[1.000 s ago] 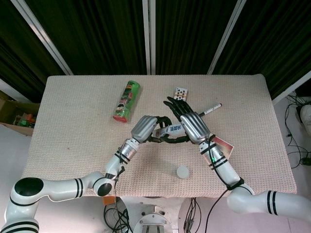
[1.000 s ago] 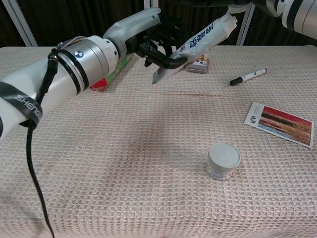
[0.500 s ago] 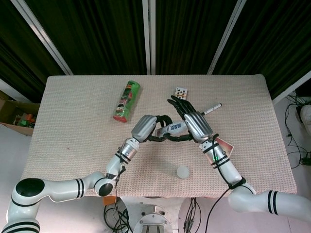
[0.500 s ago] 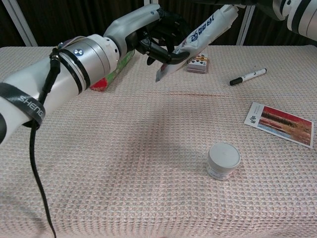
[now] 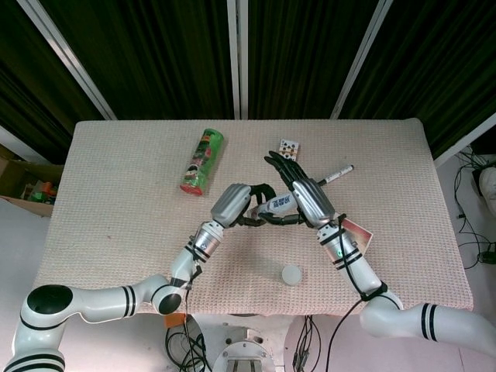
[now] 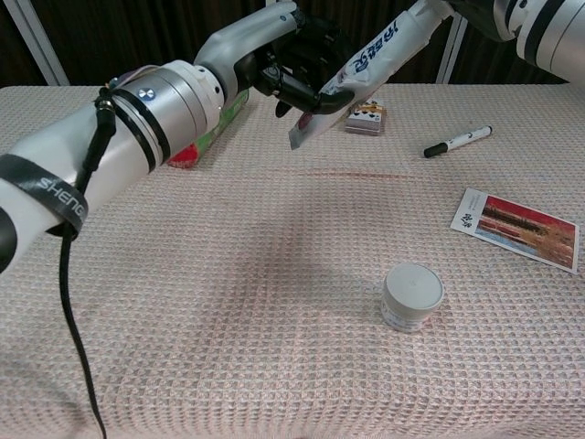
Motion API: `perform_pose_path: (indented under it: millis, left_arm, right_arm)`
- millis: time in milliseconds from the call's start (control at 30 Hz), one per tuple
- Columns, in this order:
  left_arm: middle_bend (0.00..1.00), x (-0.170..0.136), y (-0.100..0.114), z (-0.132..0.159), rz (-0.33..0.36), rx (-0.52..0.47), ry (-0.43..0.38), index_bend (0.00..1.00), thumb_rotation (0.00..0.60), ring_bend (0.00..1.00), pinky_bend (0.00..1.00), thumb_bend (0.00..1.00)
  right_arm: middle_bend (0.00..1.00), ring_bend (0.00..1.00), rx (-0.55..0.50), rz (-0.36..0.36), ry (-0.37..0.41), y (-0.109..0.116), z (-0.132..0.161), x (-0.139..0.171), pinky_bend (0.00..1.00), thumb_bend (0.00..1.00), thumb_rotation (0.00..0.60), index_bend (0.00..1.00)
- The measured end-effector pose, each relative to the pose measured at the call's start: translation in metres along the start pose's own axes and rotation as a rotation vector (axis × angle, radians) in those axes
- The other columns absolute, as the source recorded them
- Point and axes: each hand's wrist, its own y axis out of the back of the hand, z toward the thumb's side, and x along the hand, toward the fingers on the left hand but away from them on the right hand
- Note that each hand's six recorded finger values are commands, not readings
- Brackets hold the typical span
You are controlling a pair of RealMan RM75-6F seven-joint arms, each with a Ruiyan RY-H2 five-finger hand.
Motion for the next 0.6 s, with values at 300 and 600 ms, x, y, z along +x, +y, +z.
perform_pose_path:
  millis: [300,600]
  left_arm:
    - [0.83,0.0001,0.0030,0.0005,0.012,-0.059,0.002,0.78,0.600,0.75,0.78,0.40]
    - [0.83,0.0005,0.0048,0.0002,0.028,-0.145,-0.011,0.78,0.600,0.75,0.78,0.40]
  right_arm:
    - [0.00,0.00,-0.069,-0.022,0.019,-0.0021,0.0005,-0.0021,0.00,0.00,0.222,0.00]
    - [0.00,0.00,-0.179,-0.040,0.039,-0.0011,0.0017,-0.0030,0.00,0.00,0.221,0.00]
